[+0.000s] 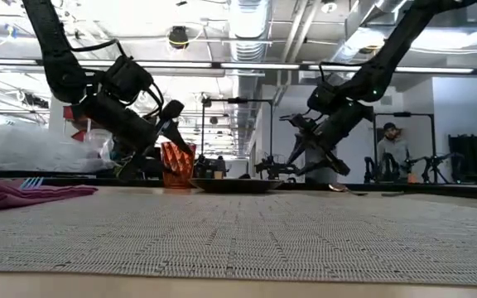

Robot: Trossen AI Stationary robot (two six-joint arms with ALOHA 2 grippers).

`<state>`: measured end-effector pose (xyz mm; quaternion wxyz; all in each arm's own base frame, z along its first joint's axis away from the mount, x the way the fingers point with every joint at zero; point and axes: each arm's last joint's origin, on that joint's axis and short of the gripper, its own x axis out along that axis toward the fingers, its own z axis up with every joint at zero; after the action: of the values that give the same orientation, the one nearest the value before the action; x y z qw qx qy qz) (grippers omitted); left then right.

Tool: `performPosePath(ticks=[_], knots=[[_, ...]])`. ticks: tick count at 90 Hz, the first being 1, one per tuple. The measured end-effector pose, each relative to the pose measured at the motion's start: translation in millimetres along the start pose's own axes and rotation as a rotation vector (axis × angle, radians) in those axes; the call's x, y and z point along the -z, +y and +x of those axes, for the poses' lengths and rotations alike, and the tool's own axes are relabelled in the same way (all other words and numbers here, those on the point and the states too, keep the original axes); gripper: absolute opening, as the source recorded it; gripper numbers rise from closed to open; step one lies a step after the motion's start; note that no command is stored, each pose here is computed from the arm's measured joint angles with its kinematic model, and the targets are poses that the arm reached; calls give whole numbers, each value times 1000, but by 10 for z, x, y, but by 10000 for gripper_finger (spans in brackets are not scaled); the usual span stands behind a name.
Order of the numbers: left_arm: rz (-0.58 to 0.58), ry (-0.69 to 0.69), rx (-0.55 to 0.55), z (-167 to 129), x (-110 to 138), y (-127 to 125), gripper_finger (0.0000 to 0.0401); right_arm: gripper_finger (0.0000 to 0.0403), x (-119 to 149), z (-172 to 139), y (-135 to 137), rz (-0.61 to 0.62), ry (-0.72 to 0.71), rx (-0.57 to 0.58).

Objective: Set table place
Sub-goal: Put the red plate on the left of the gray placemat

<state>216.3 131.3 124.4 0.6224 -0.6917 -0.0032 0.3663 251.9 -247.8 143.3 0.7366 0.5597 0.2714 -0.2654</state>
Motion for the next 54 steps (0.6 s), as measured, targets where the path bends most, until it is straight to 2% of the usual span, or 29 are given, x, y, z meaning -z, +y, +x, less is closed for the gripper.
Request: performPosePath(ticks=[10, 30, 54], knots=[[1, -6, 7, 3, -17, -16, 217, 150, 17, 130, -52, 37, 99, -4], [32, -22, 30, 29, -68, -111, 217, 150, 5, 409, 128, 28, 198, -68], [61, -32, 8, 30, -99, -96, 217, 150, -51, 457, 225, 2, 193, -60]])
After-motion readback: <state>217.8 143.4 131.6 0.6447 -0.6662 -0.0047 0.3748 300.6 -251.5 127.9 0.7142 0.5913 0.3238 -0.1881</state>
